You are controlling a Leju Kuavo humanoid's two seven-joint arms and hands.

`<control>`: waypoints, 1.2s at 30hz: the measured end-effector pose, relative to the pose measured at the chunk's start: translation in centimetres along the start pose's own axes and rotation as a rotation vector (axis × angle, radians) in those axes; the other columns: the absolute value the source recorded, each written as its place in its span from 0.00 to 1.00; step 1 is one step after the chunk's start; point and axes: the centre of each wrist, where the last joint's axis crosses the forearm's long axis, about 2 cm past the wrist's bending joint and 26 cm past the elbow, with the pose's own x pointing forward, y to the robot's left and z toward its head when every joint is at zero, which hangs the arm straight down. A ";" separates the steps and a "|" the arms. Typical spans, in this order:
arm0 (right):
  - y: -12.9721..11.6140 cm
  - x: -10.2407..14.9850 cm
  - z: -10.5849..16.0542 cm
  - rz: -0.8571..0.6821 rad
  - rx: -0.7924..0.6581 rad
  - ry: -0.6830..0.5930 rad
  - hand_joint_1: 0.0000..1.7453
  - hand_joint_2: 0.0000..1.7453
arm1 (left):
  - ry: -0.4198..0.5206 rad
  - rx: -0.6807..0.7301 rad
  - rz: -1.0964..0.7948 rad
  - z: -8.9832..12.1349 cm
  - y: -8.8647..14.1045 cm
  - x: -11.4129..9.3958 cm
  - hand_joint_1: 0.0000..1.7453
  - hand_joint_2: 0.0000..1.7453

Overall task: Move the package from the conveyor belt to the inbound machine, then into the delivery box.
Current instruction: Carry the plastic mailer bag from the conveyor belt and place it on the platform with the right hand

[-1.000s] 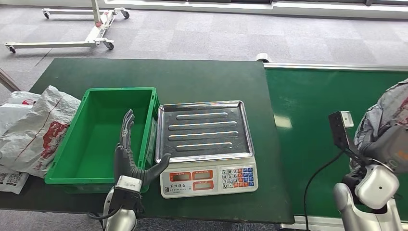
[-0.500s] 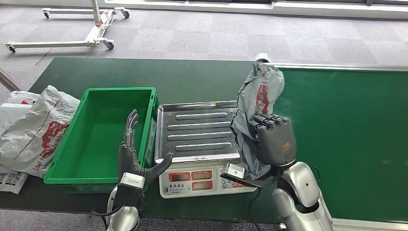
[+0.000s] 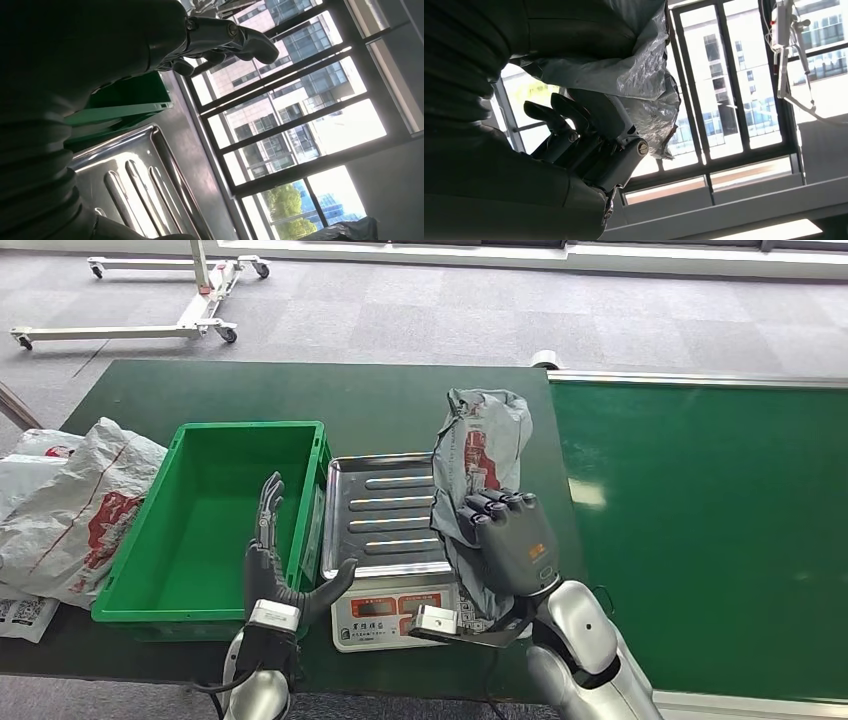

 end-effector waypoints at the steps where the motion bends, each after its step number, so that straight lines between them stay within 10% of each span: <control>1: 0.1 -0.1 -0.1 0.013 0.005 0.012 1.00 1.00 | 0.001 0.001 -0.001 0.0 0.0 0.0 0.00 1.00; 17: 3.0 -7.0 -5.6 0.099 0.129 0.135 1.00 1.00 | -0.013 -0.038 0.036 0.0 -1.3 -0.1 0.00 1.00; 28: 4.5 -4.9 -6.8 -0.342 0.247 -0.144 1.00 1.00 | -0.014 -0.054 0.051 -0.9 -1.5 -0.8 0.00 1.00; 36: 4.4 -1.1 -7.2 -0.385 0.282 -0.273 1.00 1.00 | -0.011 -0.065 0.058 -0.8 -1.6 -0.9 0.00 1.00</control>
